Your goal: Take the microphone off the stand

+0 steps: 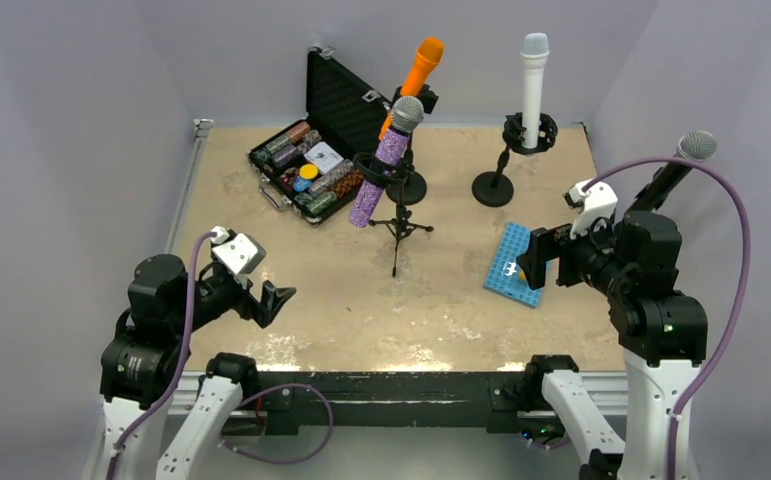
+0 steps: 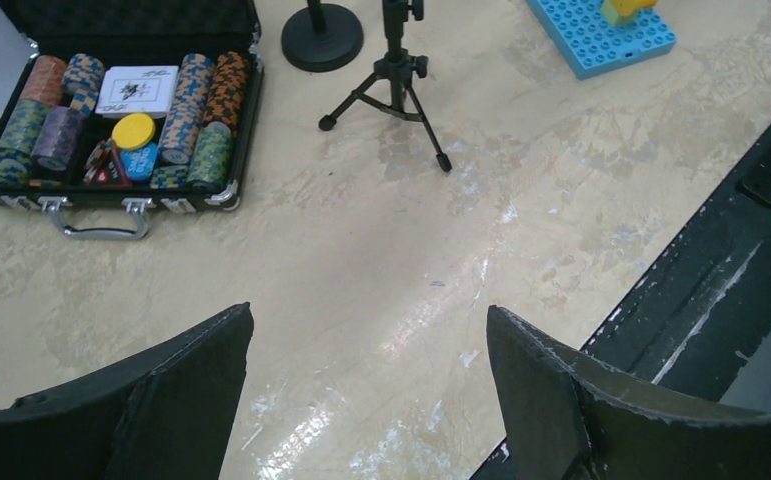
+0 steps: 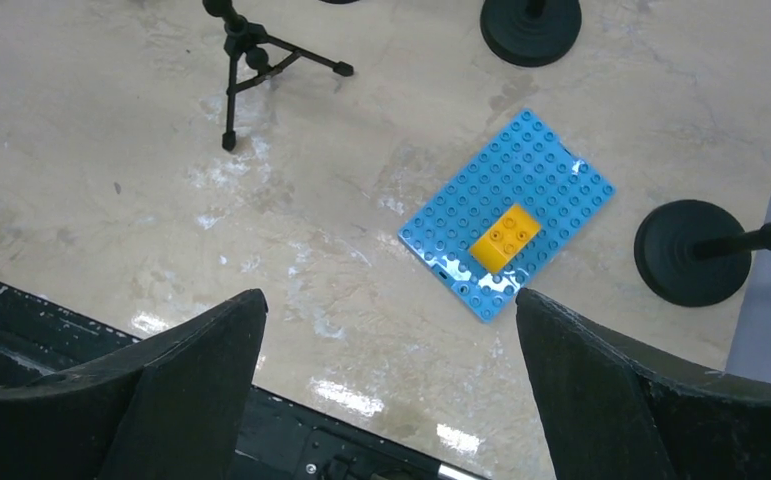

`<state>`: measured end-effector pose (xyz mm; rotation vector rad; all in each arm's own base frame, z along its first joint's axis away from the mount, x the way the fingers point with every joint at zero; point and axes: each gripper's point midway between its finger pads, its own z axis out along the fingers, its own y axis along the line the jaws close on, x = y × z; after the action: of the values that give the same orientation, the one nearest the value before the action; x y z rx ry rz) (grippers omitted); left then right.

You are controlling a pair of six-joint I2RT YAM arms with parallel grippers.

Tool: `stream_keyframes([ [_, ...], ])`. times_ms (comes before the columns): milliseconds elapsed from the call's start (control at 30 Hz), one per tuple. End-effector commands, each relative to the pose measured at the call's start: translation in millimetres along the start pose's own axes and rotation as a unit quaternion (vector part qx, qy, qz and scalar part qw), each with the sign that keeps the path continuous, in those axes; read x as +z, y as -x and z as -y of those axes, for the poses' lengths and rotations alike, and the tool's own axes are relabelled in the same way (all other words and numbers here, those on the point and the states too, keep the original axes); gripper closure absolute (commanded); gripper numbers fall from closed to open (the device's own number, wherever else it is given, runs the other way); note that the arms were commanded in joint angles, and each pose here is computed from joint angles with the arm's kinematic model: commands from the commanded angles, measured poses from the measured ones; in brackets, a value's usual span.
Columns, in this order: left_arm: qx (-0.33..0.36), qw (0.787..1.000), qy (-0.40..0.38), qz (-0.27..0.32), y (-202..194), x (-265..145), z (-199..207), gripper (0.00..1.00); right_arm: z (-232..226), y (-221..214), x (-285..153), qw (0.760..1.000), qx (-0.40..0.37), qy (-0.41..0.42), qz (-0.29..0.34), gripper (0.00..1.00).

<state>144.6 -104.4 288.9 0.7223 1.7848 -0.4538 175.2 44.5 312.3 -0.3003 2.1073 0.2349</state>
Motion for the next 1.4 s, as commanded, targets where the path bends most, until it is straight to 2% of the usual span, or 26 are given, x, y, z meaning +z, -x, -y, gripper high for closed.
stream_keyframes([
  [0, 0.038, 0.997, -0.052, 0.052, 37, 2, 11, 0.09, -14, 44, -8, 0.996, -0.047, 0.046, 0.068, 0.01],
  [133, 0.069, 0.992, -0.074, 0.075, 71, 2, 11, 0.09, -42, 73, -8, 0.982, -0.079, 0.141, 0.096, 0.01],
  [233, 0.091, 0.989, -0.084, 0.082, 99, 1, 8, 0.09, -59, 95, -7, 0.971, -0.073, 0.206, 0.099, 0.03],
  [400, 0.108, 0.983, -0.107, 0.100, 135, 3, 7, 0.08, -64, 119, 1, 0.964, -0.064, 0.238, 0.103, 0.04],
  [500, 0.101, 0.980, -0.120, 0.118, 157, 11, 4, 0.07, -76, 132, 6, 0.948, -0.052, 0.289, 0.122, 0.05],
  [633, 0.108, 0.979, -0.127, 0.119, 178, 29, -10, 0.10, -87, 159, 13, 0.931, -0.057, 0.331, 0.143, 0.06],
  [767, 0.135, 0.976, -0.119, 0.125, 194, 53, -28, 0.17, -88, 185, 24, 0.923, -0.022, 0.347, 0.164, 0.08],
  [933, 0.201, 0.962, -0.131, 0.130, 207, 80, -35, 0.22, -94, 207, 50, 0.920, -0.007, 0.348, 0.182, 0.07],
  [1067, 0.252, 0.947, -0.173, 0.101, 201, 94, -24, 0.26, -118, 214, 58, 0.906, -0.001, 0.387, 0.172, 0.06],
  [1200, 0.323, 0.927, -0.149, 0.120, 204, 104, -26, 0.29, -130, 212, 77, 0.901, 0.029, 0.408, 0.148, 0.05],
  [1367, 0.390, 0.896, -0.164, 0.133, 206, 107, -9, 0.32, -139, 220, 89, 0.889, 0.066, 0.433, 0.133, 0.01],
])
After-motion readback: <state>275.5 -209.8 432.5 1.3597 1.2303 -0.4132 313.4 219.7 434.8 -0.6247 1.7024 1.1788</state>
